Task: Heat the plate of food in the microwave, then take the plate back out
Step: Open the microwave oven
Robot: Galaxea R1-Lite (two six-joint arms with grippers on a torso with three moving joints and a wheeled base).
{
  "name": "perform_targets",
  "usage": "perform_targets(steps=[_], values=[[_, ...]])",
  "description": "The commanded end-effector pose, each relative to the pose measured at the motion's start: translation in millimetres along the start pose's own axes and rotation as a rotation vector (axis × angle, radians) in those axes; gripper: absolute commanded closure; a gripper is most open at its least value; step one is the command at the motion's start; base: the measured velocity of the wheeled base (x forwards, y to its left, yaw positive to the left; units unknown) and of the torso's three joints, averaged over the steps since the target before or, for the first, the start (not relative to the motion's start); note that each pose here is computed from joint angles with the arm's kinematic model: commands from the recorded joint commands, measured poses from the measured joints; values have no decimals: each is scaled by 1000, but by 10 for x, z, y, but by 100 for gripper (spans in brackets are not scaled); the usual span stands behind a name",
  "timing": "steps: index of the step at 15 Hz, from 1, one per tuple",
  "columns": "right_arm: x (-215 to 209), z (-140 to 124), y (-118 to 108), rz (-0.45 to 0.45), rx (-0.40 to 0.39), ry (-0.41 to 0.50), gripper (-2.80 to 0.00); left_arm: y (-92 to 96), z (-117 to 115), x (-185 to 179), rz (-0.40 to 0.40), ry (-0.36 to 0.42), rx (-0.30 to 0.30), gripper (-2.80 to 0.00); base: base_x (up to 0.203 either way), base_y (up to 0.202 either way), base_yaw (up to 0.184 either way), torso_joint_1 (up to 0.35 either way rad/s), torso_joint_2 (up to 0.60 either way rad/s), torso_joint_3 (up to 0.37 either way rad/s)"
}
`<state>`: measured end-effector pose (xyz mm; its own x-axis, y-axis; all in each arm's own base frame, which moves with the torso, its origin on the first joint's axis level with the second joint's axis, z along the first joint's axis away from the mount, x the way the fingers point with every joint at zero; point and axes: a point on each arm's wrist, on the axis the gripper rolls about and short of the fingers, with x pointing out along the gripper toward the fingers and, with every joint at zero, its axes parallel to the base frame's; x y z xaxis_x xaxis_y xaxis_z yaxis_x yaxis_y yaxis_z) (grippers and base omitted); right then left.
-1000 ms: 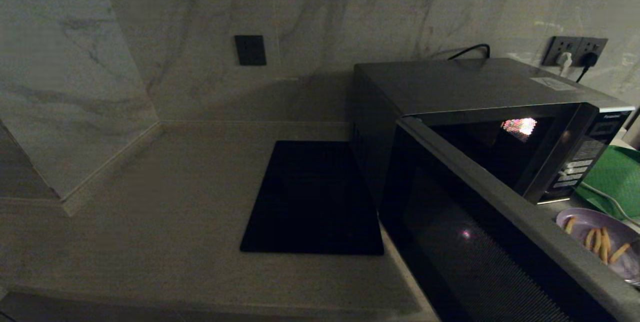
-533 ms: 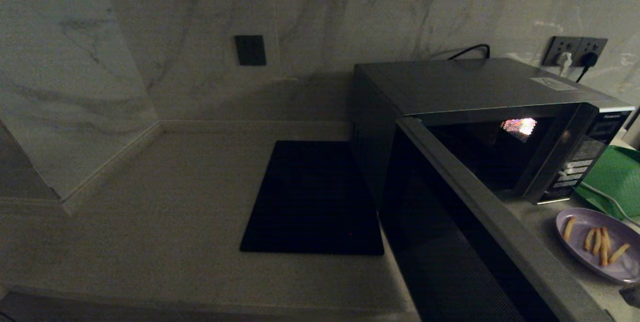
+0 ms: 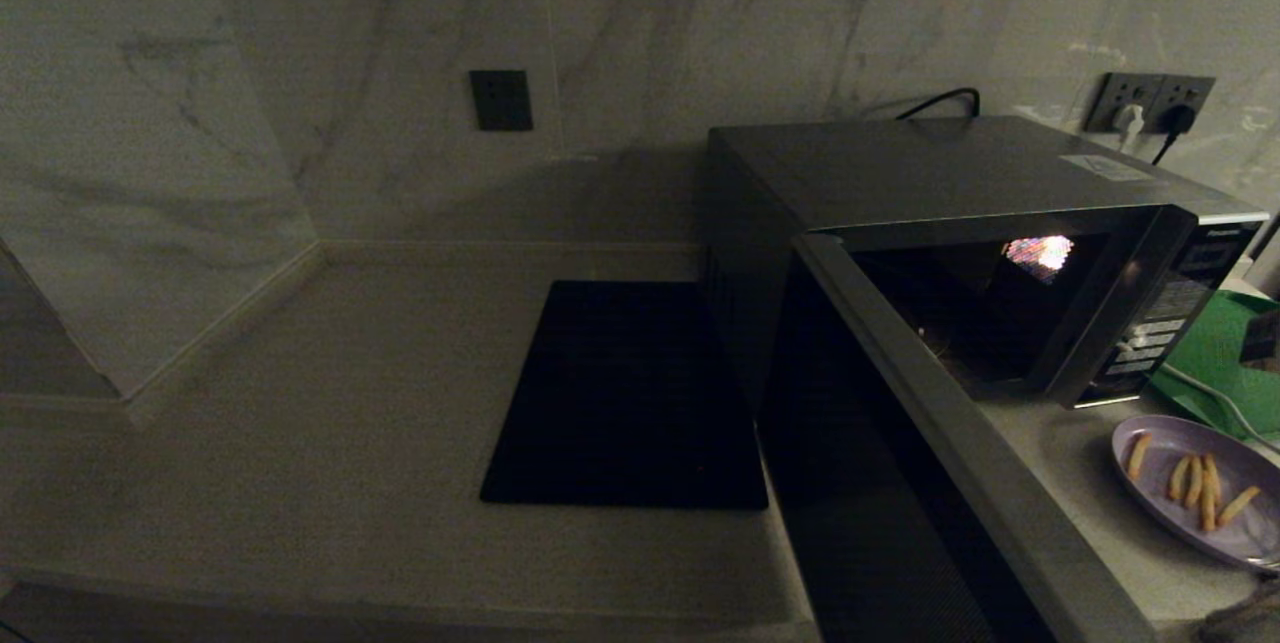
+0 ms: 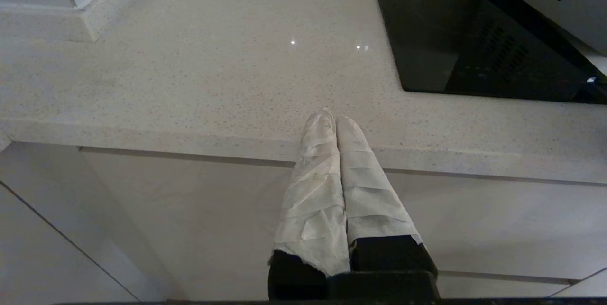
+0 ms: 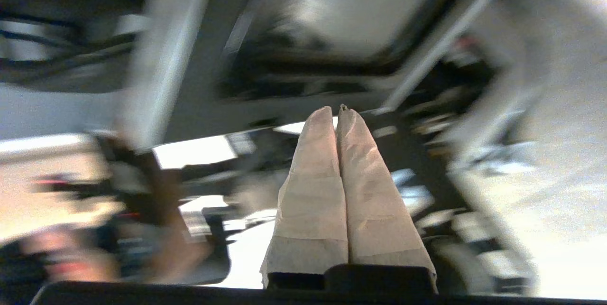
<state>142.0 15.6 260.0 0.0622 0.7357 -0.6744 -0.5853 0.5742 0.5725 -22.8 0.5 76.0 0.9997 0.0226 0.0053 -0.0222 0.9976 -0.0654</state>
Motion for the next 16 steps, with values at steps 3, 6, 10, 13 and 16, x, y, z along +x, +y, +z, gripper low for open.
perform_targets(steps=[3,6,10,13,16], values=[[113,151,-30,-21,-103,-28,0,0,0,-1,0,-2,-1,0,0,0,0,0,0,0],[197,179,-43,-8,-131,-29,0,0,0,-1,0,-2,-1,0,0,0,0,0,0,0],[226,174,52,43,-161,-27,0,0,0,-1,0,-2,-1,0,0,0,0,0,0,0],[263,172,135,69,-196,-8,0,0,0,-1,0,-2,-1,0,0,0,0,0,0,0],[288,182,179,114,-197,-5,0,0,0,-1,0,-2,-1,0,0,0,0,0,0,0]])
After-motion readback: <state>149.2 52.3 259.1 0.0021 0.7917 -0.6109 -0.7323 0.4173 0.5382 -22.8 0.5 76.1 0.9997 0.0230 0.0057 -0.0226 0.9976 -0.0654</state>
